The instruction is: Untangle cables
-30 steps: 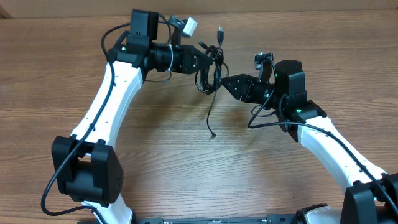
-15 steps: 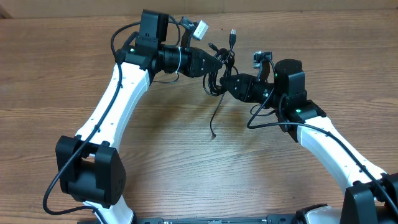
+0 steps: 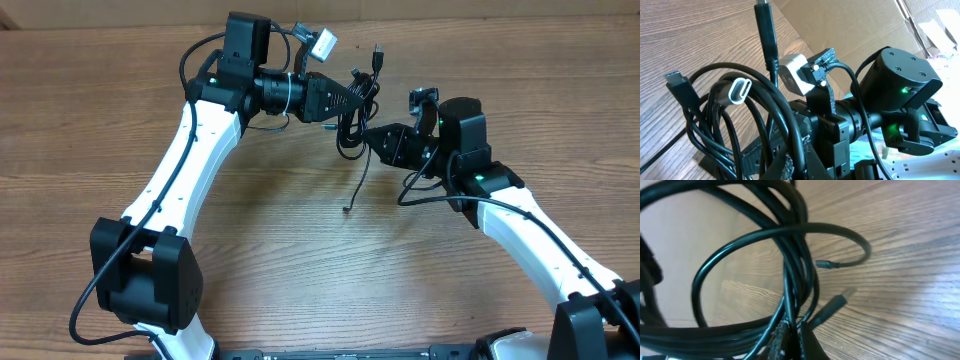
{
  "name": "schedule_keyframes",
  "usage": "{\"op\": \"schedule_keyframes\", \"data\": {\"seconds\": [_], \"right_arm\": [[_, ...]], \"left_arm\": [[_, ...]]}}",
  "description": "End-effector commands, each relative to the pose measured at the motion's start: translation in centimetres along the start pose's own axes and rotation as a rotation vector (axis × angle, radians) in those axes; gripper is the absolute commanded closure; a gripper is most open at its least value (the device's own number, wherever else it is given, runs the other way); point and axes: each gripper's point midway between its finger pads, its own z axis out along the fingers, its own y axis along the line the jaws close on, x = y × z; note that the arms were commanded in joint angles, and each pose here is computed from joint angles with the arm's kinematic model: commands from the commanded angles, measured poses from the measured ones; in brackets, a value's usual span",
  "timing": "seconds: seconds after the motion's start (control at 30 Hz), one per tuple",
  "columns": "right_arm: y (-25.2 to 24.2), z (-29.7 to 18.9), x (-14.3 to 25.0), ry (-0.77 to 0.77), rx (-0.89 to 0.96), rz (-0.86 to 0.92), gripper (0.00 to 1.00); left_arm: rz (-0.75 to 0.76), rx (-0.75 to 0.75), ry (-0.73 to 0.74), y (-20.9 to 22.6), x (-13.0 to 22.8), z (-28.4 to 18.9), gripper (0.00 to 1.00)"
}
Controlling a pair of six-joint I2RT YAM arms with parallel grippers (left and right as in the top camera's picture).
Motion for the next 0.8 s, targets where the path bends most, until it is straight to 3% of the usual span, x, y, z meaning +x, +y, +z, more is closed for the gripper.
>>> {"op": "schedule_keyframes", "data": {"seconds": [0.0, 0.2, 0.43, 0.57, 0.77], "right_arm": [[-1.7, -0.5, -0.9, -0.053, 0.117, 0.013, 0.96], [-5.9, -1.4, 0.5, -0.036, 0.331, 0.07, 0.96], [-5.6, -1.5, 0.5, -0.032, 0.318, 0.07, 0.96], [-2.5, -1.4, 0.8, 0.014, 0.165, 0.045, 0.96], [5.0, -2.5, -0.6, -0.001, -0.171, -0.107, 0.96]], "left_arm": [[0.024, 0.066, -0.008, -1.9, -0.7, -0.4, 0.96], [0.007, 0.06, -0.03, -1.7, -1.4, -0.8, 0.96], [-0.002, -0.012, -0.043, -0.4, -1.6, -0.8, 0.96], [-0.039, -0.126, -0.047, 1.6, -1.3, -0.9, 0.96], [-0.05, -0.129, -0.033, 1.6, -0.9, -0.6, 0.96]]}}
